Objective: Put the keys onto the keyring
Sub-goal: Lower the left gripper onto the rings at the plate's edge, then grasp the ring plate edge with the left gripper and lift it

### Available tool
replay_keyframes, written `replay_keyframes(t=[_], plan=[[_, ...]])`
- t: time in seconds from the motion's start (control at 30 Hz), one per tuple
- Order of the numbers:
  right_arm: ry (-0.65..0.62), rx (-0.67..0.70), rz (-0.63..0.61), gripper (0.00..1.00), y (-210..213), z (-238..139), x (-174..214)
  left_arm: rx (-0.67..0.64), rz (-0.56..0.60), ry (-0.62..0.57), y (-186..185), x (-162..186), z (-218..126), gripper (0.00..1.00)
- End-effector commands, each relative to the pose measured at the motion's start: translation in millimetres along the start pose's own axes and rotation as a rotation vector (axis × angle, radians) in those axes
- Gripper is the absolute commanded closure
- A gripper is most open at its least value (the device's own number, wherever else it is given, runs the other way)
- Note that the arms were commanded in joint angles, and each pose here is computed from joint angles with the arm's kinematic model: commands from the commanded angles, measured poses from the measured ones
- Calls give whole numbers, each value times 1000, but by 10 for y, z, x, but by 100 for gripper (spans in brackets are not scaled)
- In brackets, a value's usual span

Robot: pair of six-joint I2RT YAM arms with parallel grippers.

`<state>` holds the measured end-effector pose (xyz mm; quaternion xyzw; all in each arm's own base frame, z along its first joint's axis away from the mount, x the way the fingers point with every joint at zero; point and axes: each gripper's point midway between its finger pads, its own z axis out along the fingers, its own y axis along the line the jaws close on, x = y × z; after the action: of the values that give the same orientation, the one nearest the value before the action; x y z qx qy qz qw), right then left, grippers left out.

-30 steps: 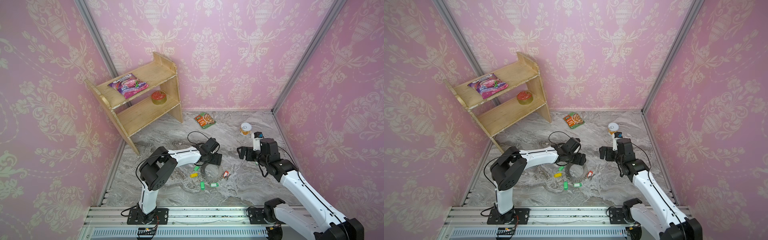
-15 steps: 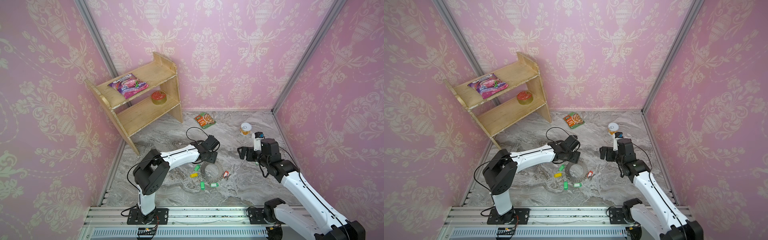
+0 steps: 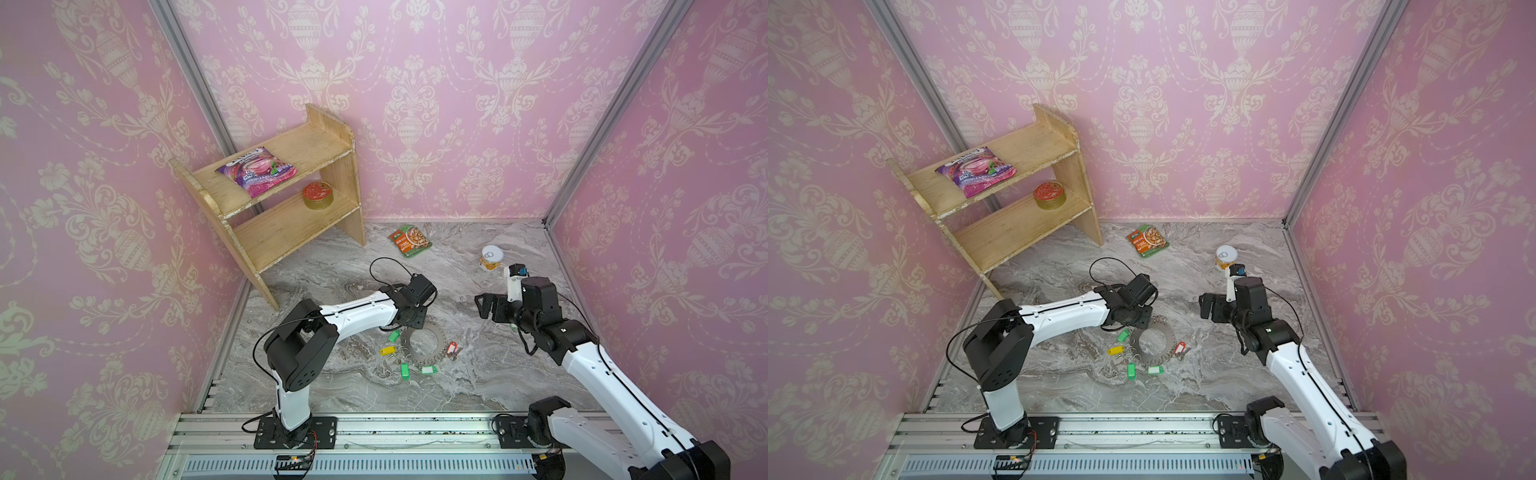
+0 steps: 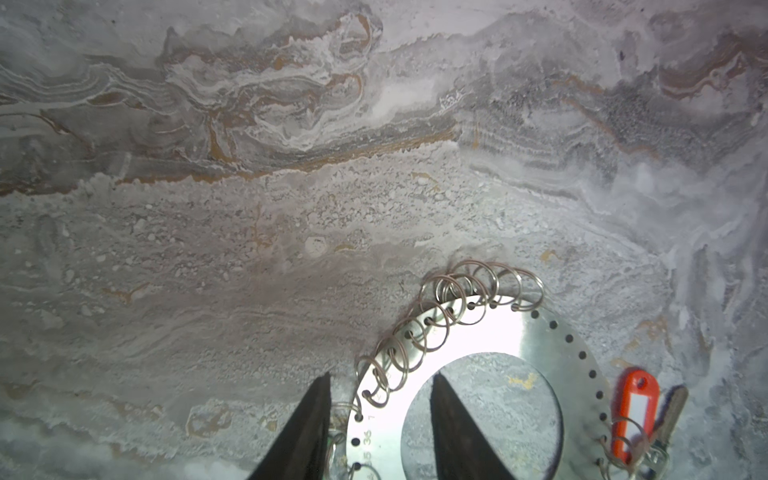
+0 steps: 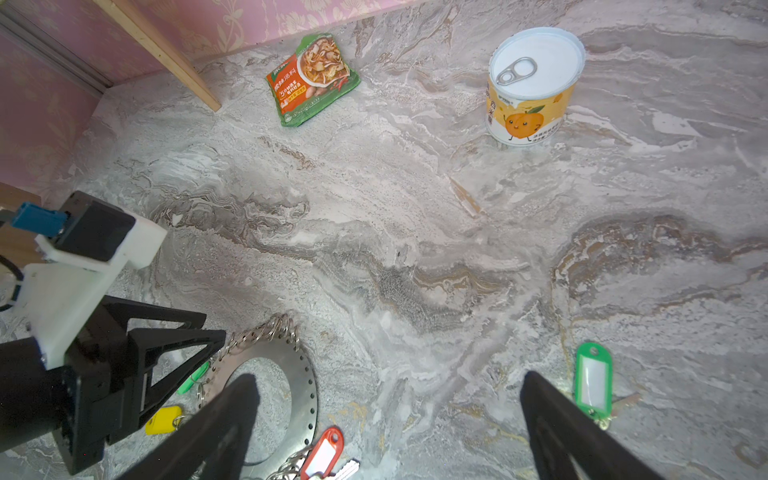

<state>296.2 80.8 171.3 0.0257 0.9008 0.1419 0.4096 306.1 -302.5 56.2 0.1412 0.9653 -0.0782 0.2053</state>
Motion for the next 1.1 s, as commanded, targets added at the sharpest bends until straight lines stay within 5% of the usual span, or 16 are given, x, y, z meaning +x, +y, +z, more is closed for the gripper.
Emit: replay_keyframes(t=[0.0,1.07], plan=[[-27,-13,8,0,61,-31,-126,-23,-19,38,55,98,90,60],[-32,-4,10,0,34,-48,-98,-86,-24,113,233,329,169,83]])
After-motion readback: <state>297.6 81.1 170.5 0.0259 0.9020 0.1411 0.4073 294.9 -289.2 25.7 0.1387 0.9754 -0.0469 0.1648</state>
